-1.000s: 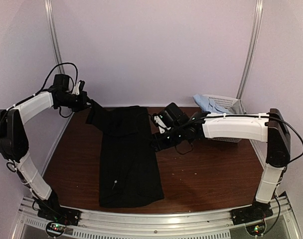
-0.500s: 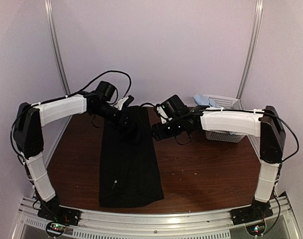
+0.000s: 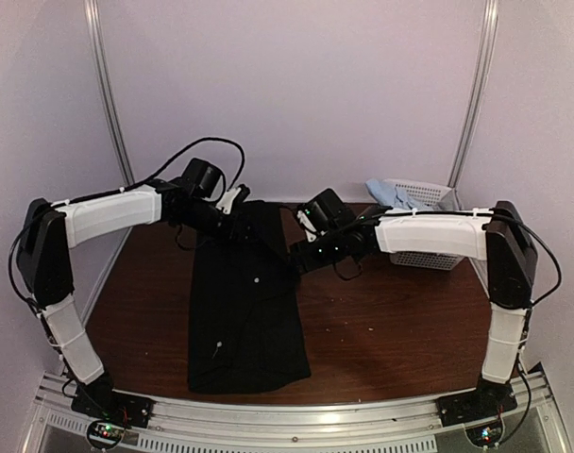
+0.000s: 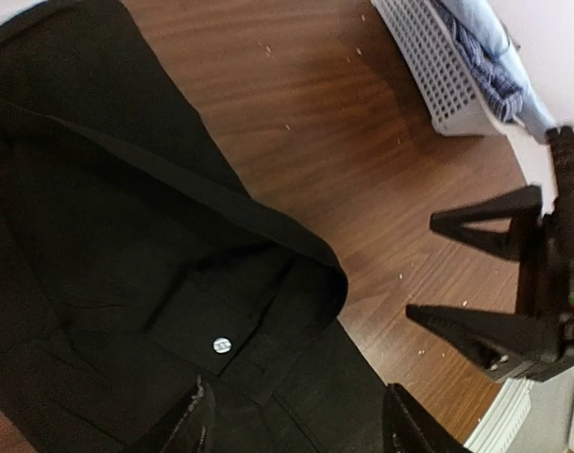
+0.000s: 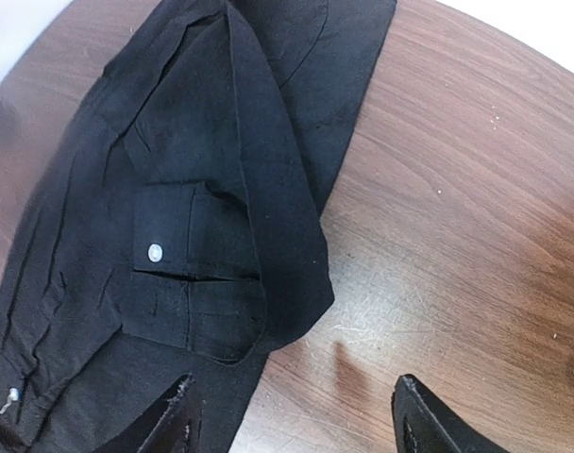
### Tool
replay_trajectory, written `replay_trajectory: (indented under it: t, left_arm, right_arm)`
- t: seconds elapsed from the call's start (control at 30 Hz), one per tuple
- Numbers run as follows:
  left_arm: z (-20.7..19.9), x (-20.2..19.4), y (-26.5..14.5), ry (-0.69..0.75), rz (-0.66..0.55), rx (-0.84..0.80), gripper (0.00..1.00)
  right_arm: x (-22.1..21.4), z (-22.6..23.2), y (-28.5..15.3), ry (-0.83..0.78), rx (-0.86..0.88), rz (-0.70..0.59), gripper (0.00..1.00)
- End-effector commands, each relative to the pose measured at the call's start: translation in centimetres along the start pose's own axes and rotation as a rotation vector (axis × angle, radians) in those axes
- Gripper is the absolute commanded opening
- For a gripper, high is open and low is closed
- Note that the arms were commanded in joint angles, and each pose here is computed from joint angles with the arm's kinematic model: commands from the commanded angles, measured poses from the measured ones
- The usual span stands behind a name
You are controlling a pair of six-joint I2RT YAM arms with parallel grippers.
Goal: Fold and stack the long sleeve shirts
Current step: Fold the sleeve at the center of the board, then adjust the sleeve at the center of the board.
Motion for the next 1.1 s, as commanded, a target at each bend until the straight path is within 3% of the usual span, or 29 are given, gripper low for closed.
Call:
replay_trajectory:
  t: [0.0,0.13,0.3,0.47,0.7,0.9,1.07]
  left_arm:
    - [3.0,2.4,-3.4,-0.165,-0.196,0.061,0.61]
    - [6.8,1.9,-4.5,-0.276,-0.226,0.061,0.60]
    - [8.3,1.4,-4.5,-0.296,-0.214,0.058,0.59]
    - [7.7,1.1,-4.0,-0.263,-0.191,-0.004,0.58]
    - [5.6,1.1,-2.2,-0.219,-0.176,-0.031,0.58]
    - [5.5,1.7,-0.6,-0.250,-0.196,-0.013,0.59]
    - [7.6,1.9,0.5,-0.290,-0.210,0.121,0.58]
  right_arm:
    - [0.1,3.2,1.2,-0.124,-0.041,0.002,0.71]
    - [0.4,6.9,2.5,-0.193,-0.033,0.010,0.71]
    - [0.6,9.5,5.4,-0.229,-0.069,0.051,0.69]
    - [0.3,8.9,4.9,-0.175,-0.099,0.060,0.68]
    - [-1.1,6.8,0.0,-0.031,-0.079,-0.013,0.68]
    - [-2.7,4.7,1.4,0.041,-0.074,0.024,0.70]
    - [-2.2,4.2,3.4,0.049,-0.041,0.052,0.72]
Point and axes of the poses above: each gripper's point midway between its finger pads, its own y axis out along the fingers, its own z axis along the line the jaws close on, x = y × z, the point moved 6 cm from there along -y, back along the fingers, and after that the axes turned 8 degrees about -y, right-handed, at the moved point
